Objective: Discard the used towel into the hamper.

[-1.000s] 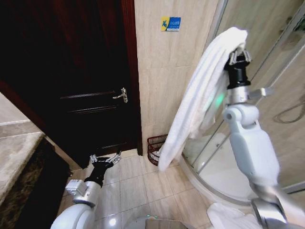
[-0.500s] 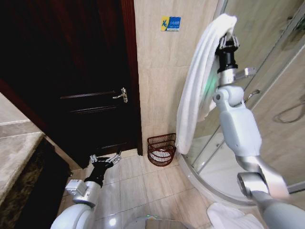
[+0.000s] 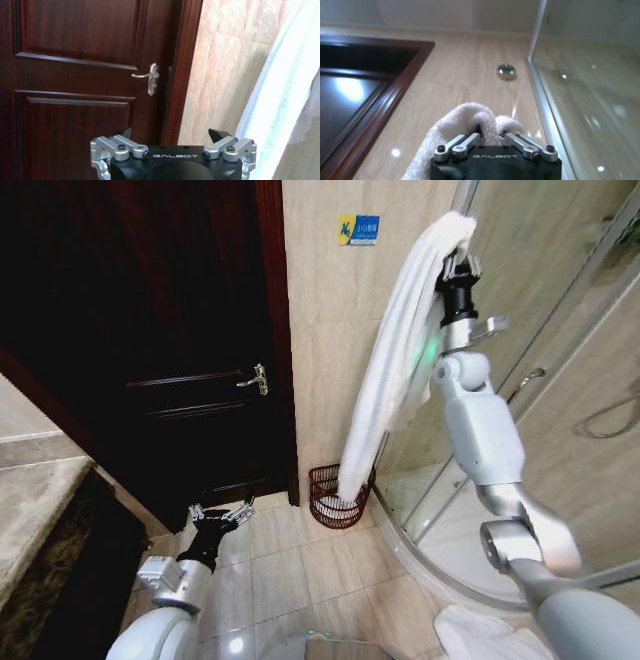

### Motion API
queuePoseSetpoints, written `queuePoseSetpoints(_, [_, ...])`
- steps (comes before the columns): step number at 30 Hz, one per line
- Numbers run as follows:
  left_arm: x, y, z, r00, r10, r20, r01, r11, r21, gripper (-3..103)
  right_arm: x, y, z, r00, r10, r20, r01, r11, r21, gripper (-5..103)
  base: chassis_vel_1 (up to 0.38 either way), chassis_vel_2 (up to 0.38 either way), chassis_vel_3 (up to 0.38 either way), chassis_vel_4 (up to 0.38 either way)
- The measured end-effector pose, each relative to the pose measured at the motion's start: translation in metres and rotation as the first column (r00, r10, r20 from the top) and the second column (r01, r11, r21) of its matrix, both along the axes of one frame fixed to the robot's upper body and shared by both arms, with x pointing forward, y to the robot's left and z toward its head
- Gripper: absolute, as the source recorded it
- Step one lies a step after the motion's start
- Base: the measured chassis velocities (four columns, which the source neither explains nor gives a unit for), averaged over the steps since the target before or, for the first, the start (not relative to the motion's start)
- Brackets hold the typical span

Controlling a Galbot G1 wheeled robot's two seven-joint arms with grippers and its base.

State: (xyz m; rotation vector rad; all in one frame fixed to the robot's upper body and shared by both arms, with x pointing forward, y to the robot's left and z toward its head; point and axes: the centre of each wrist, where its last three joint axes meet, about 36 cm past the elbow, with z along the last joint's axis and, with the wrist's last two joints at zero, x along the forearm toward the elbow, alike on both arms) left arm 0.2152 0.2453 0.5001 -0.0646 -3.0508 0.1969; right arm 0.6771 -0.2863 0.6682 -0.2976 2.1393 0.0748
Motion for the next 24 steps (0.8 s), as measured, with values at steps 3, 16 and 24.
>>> queuePoseSetpoints(3, [0.000,0.000,0.000,1.000,0.000,0.000,0.000,1.000,0.000,100,0.003,0.003,-0.017,1.000,0.003,-0.022,-0.003,1.000,0.004,9,0.000,0.000,0.000,0.000])
queuePoseSetpoints(16, [0.000,0.000,0.000,1.000,0.000,0.000,0.000,1.000,0.000,100,0.025,0.009,-0.072,0.992,-0.020,-0.121,0.024,0.999,0.026,9,0.000,0.000,0.000,0.000])
queuePoseSetpoints(24, [0.000,0.000,0.000,1.000,0.000,0.000,0.000,1.000,0.000,100,0.029,0.005,-0.031,0.997,-0.031,-0.068,0.034,0.998,0.043,9,0.000,0.000,0.000,0.000])
